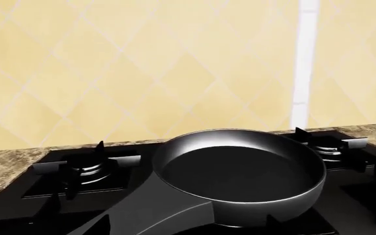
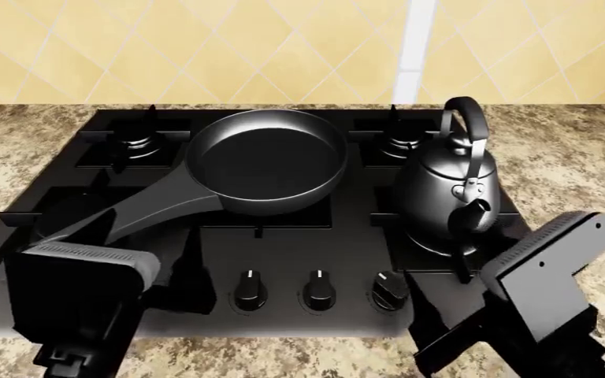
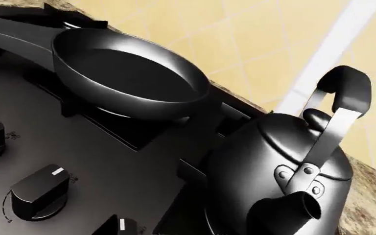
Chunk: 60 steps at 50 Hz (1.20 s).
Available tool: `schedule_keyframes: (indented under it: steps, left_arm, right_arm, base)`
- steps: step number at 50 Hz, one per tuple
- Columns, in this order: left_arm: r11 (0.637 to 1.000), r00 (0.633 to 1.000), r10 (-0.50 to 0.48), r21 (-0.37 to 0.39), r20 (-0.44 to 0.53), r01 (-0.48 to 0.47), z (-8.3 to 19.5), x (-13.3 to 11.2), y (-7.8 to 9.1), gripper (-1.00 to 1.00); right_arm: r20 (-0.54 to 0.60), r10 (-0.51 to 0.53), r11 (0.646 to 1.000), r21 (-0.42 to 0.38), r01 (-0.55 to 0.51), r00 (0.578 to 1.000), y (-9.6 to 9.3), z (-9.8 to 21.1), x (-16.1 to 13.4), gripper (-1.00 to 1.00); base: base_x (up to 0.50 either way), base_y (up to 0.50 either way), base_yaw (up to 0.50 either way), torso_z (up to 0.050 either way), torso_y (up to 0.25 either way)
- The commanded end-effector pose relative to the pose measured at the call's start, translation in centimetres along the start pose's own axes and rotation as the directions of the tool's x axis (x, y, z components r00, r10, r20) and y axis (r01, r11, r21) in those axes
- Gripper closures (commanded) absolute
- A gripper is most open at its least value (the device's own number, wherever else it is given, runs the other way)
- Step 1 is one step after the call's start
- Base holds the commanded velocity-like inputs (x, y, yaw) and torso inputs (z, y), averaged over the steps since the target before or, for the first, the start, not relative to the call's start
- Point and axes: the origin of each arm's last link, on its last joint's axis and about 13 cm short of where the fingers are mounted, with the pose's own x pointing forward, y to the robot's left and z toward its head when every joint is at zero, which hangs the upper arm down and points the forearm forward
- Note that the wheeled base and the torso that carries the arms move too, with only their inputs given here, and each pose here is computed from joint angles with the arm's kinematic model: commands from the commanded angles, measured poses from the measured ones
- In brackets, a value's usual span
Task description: Pick the kettle from the counter and place it on a stove burner. Then turn the burner on.
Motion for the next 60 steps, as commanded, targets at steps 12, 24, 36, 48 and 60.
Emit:
schedule_keyframes:
  steps: [12, 24, 36, 48, 60]
  left_arm:
    - [0.998, 0.989, -0.067, 0.005, 0.129, 0.067, 2.6, -5.4, -0.6, -1.00]
    - [0.999, 0.979, -0.047, 0.001, 0.197, 0.048, 3.7, -7.7, 0.2, -1.00]
    - [1.000, 0.975, 0.003, 0.002, 0.222, -0.003, 4.3, -8.4, 0.9, -1.00]
    - [0.999, 0.974, 0.034, -0.002, 0.222, -0.035, 4.2, -9.4, 1.3, -1.00]
    - [0.999, 0.974, 0.041, -0.005, 0.225, -0.041, 3.9, -10.3, 1.3, -1.00]
  right_arm:
    - [0.045, -0.110, 0.993, 0.054, 0.107, 0.993, 0.4, 4.9, -4.7, -1.00]
    - [0.150, -0.269, 0.958, 0.149, 0.247, 0.952, 1.7, 6.9, -7.5, -1.00]
    - [0.019, -0.140, 0.990, -0.002, 0.140, 0.990, 1.6, 7.1, -12.1, -1.00]
    - [0.012, -0.153, 0.988, -0.011, 0.153, 0.988, 1.5, 6.8, -13.5, -1.00]
    - [0.004, -0.169, 0.986, 0.000, 0.169, 0.986, 1.6, 6.3, -14.4, -1.00]
  base:
    - [0.00, 0.00, 0.00, 0.000, 0.000]
    - [0.00, 0.00, 0.00, 0.000, 0.000]
    - [0.00, 0.00, 0.00, 0.000, 0.000]
    - [0.00, 0.00, 0.00, 0.000, 0.000]
    - [0.00, 0.00, 0.00, 0.000, 0.000]
